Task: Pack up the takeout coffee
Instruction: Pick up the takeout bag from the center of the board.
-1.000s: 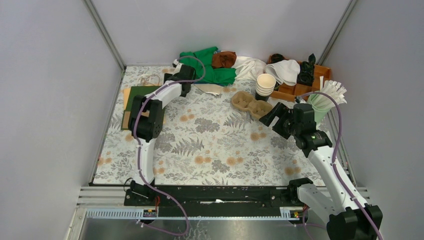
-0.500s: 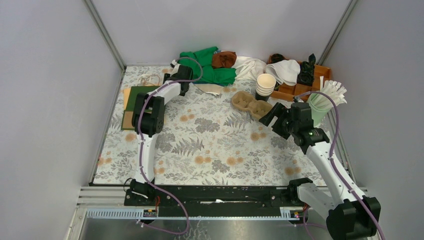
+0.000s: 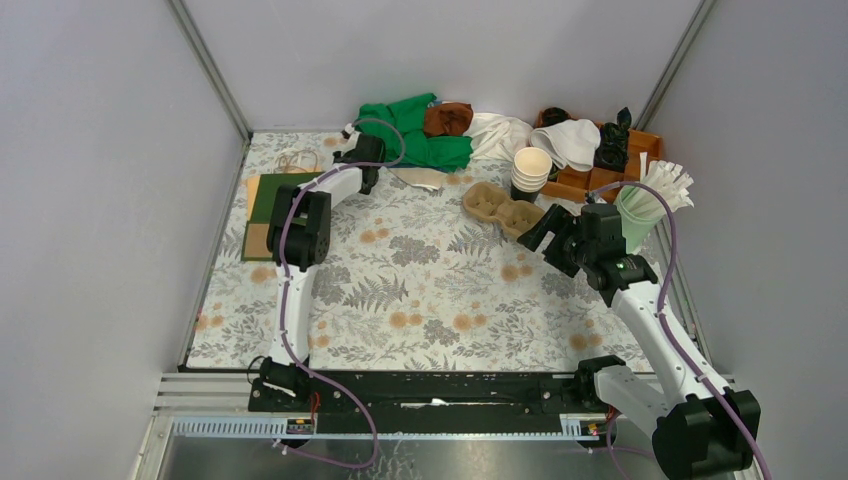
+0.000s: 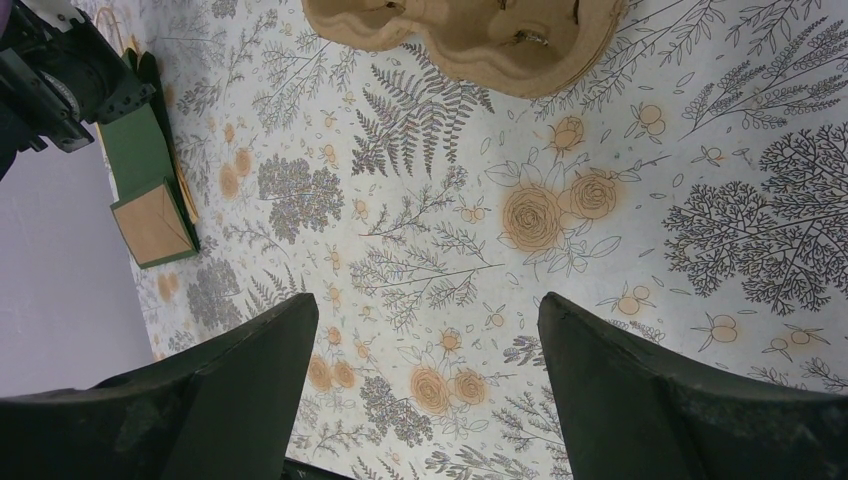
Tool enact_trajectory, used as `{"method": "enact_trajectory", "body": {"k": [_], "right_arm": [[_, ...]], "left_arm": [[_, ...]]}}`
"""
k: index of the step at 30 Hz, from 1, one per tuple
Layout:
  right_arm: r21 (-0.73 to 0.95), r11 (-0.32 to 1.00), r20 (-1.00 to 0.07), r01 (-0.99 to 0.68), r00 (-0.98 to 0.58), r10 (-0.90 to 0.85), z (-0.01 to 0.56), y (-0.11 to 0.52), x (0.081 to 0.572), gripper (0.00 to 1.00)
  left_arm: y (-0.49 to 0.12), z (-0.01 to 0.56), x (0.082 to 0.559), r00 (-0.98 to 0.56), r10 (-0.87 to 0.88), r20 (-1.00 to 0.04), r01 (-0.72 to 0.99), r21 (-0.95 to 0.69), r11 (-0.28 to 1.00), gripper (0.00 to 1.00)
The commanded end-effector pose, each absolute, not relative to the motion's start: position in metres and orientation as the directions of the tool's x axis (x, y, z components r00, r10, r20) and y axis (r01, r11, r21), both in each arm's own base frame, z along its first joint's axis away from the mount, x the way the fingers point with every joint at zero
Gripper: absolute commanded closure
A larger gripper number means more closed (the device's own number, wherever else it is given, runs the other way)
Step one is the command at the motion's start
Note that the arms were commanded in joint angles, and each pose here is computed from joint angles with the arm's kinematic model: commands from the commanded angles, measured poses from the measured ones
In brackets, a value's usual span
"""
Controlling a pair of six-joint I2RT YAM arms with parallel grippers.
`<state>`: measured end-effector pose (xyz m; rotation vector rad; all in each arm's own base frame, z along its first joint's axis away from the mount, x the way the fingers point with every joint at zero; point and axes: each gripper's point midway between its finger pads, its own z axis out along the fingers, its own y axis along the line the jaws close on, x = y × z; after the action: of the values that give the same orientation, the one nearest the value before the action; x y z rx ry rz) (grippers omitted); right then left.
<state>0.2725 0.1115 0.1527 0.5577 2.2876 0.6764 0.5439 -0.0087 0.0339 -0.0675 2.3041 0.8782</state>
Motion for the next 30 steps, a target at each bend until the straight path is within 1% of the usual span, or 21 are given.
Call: {"method": "enact_trajectory", "body": {"k": [1, 2, 6, 9, 11, 14, 17, 19, 22, 27, 30], "right_arm": [[0.601, 0.781, -0.527, 0.167, -0.652, 0.545, 0.168, 0.111, 0.278, 0.11], [0.601, 0.782, -0.527, 0.167, -0.653, 0.544, 0.167, 0.111, 0.278, 0.11], [0.603, 0.781, -0.530, 0.162, -0.651, 0.543, 0.169, 0.111, 0.279, 0.11], [0.614, 0.775, -0.525, 0.146, -0.658, 0.540, 0.172, 0.116, 0.280, 0.11], [0.634, 0.759, -0.506, 0.146, -0.664, 0.551, 0.173, 0.120, 0.281, 0.12], [0.659, 0.740, -0.482, 0.131, -0.682, 0.550, 0.179, 0.130, 0.282, 0.12], [0.666, 0.738, -0.493, 0.104, -0.682, 0.541, 0.189, 0.136, 0.285, 0.14], [0.671, 0.736, -0.504, 0.086, -0.675, 0.538, 0.197, 0.137, 0.288, 0.16], [0.677, 0.734, -0.515, 0.062, -0.672, 0.532, 0.210, 0.140, 0.293, 0.17], [0.685, 0.727, -0.494, 0.042, -0.708, 0.505, 0.221, 0.149, 0.299, 0.20], [0.709, 0.706, -0.464, 0.012, -0.746, 0.478, 0.224, 0.161, 0.300, 0.26]], "left_arm": [[-0.003, 0.057, 0.559, -0.730, 0.164, -0.664, -0.345, 0.565, 0.750, 0.94], [-0.002, 0.058, 0.559, -0.728, 0.165, -0.665, -0.349, 0.567, 0.747, 1.00], [-0.005, 0.074, 0.554, -0.719, 0.168, -0.675, -0.357, 0.565, 0.744, 1.00], [-0.020, 0.100, 0.542, -0.705, 0.194, -0.682, -0.352, 0.574, 0.739, 1.00], [-0.037, 0.121, 0.531, -0.682, 0.195, -0.705, -0.360, 0.556, 0.749, 1.00], [-0.077, 0.142, 0.510, -0.635, 0.210, -0.744, -0.326, 0.504, 0.800, 1.00], [-0.115, 0.158, 0.479, -0.591, 0.222, -0.775, -0.282, 0.456, 0.844, 1.00], [-0.134, 0.157, 0.458, -0.579, 0.218, -0.786, -0.247, 0.424, 0.872, 1.00], [-0.170, 0.165, 0.417, -0.541, 0.204, -0.816, -0.171, 0.344, 0.923, 1.00], [-0.223, 0.160, 0.351, -0.499, 0.207, -0.842, 0.023, 0.226, 0.974, 1.00], [-0.249, 0.150, 0.314, -0.476, 0.201, -0.856, 0.144, 0.150, 0.978, 1.00]]}}
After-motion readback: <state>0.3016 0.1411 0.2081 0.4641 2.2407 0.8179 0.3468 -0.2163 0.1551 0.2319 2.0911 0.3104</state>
